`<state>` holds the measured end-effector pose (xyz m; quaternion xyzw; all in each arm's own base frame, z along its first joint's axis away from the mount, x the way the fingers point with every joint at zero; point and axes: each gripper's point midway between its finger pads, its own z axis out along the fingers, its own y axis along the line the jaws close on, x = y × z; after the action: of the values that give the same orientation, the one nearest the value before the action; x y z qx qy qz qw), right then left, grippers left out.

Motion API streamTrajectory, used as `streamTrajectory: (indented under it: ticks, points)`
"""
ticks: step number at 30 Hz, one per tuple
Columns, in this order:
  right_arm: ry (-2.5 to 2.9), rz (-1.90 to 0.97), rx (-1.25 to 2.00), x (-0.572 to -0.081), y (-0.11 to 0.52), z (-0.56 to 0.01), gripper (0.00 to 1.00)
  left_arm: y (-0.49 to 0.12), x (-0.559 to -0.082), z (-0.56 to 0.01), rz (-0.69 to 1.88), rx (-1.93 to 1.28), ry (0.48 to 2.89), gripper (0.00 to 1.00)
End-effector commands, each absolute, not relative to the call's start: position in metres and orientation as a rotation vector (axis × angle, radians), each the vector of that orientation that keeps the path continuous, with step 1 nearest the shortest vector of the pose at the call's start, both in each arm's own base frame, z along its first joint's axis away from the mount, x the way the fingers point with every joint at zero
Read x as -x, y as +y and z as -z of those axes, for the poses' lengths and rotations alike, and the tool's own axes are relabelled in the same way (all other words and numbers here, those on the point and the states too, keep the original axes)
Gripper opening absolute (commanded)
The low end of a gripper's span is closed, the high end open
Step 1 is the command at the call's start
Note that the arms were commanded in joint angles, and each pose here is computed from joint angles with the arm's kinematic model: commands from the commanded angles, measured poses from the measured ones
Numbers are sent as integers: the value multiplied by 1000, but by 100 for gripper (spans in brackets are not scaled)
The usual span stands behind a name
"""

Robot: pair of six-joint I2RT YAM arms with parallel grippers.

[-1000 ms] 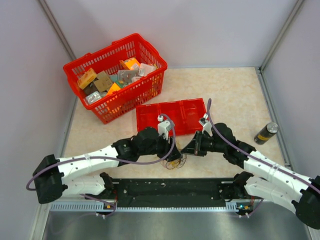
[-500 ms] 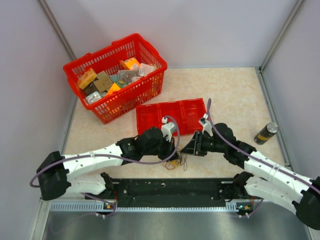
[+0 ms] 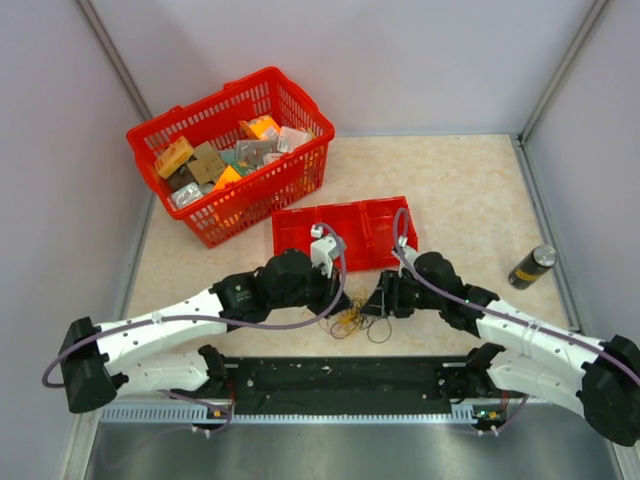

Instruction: Untangle the cables

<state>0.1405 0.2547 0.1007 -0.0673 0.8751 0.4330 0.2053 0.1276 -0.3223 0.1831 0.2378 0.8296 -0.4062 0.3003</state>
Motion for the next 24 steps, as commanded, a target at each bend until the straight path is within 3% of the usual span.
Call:
streamTrajectory:
  ticks: [1,6,10,13,19,21,24]
  points:
    - [2375,-1123,286,-150,253,-93,63,-321,-129,-234,1129,-623,2061,0]
    - [2442,-970,240,-163,243,-56,64,-313,-119,-295,1221,-661,1888,0]
    - [2497,-845,90,-178,234,-37,47,-297,-105,-355,1302,-669,1707,0]
    - [2508,-705,-65,-188,216,-27,0,-272,-99,-395,1300,-633,1591,0]
    - [2444,-411,-126,-201,170,-36,0,-206,-101,-450,1207,-440,1459,0]
    - [2435,-396,-16,-201,169,-46,16,-191,-108,-452,1182,-339,1460,0]
    - [2420,-456,157,-196,180,-69,49,-186,-126,-433,1115,-223,1540,0]
